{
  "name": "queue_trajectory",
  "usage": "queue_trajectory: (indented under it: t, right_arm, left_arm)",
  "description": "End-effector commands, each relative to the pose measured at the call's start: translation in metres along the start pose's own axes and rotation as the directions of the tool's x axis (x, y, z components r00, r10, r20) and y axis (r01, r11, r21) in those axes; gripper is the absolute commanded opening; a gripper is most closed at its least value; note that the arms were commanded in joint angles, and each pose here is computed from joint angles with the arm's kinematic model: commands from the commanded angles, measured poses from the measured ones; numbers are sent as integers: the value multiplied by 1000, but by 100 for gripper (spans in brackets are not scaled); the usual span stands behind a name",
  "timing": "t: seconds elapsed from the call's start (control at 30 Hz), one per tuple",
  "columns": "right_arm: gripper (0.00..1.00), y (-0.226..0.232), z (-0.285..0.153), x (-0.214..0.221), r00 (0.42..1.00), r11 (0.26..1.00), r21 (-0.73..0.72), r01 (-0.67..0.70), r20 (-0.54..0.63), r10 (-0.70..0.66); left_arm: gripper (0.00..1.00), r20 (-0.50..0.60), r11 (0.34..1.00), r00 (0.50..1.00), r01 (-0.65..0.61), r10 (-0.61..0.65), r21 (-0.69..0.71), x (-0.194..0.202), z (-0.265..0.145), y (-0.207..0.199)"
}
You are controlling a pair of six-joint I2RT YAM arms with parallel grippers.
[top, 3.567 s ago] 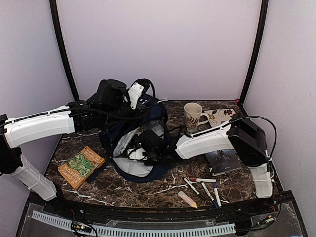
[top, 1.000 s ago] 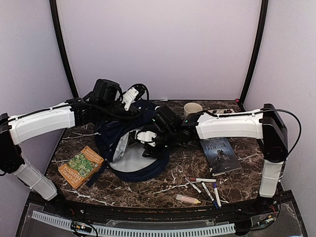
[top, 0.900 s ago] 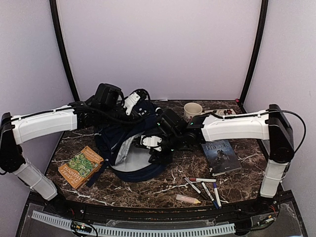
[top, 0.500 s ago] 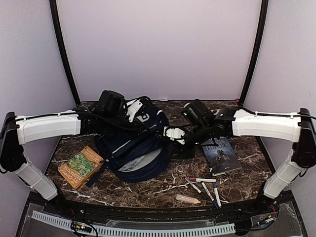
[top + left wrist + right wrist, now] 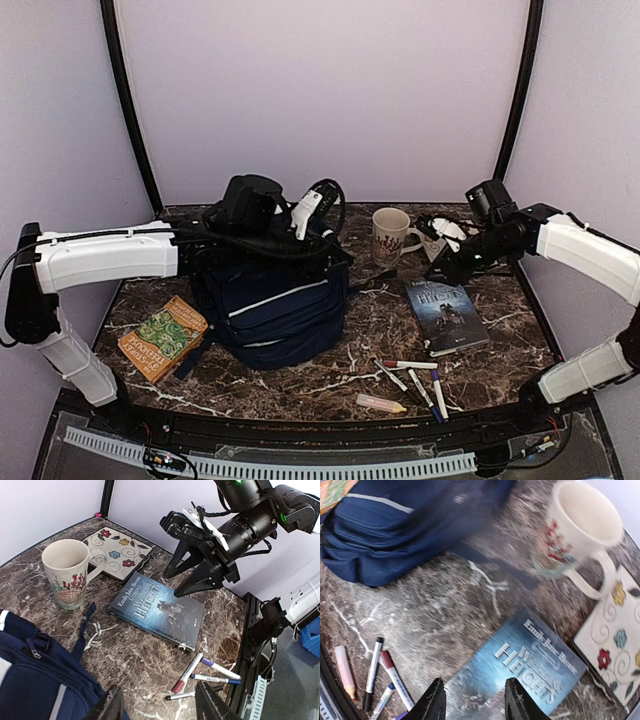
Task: Pack the student bag
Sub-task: Pick up the book at the center of the board.
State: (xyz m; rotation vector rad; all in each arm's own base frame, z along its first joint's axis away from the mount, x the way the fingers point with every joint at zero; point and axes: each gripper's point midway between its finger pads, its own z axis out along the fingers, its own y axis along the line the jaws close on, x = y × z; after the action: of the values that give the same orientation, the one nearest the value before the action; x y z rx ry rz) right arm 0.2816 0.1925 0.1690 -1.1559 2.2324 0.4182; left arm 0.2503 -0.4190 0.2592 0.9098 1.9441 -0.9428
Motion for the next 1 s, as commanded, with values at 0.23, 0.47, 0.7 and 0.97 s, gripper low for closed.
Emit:
queue_trajectory:
  t: [0.23, 0.47, 0.7, 0.97]
  right_arm:
    - [51, -77, -22, 91, 930, 932, 162, -325, -124, 345]
    - [53, -91, -16, 128, 878, 898, 182, -401, -205, 433]
    - [54, -103, 5, 150, 819, 867, 107, -487, -288, 496]
    - [55, -106, 23, 161, 777, 826, 2, -563, -340, 530]
  left_arm:
    - [54, 47, 945, 944, 324, -325, 38, 14, 108, -21]
    - [60, 1, 850, 851, 526, -526, -31, 50, 167, -14]
    - [70, -10, 774, 777, 625, -629, -102, 72, 203, -1]
    - [74, -17, 736, 742, 661, -670, -147, 87, 227, 8]
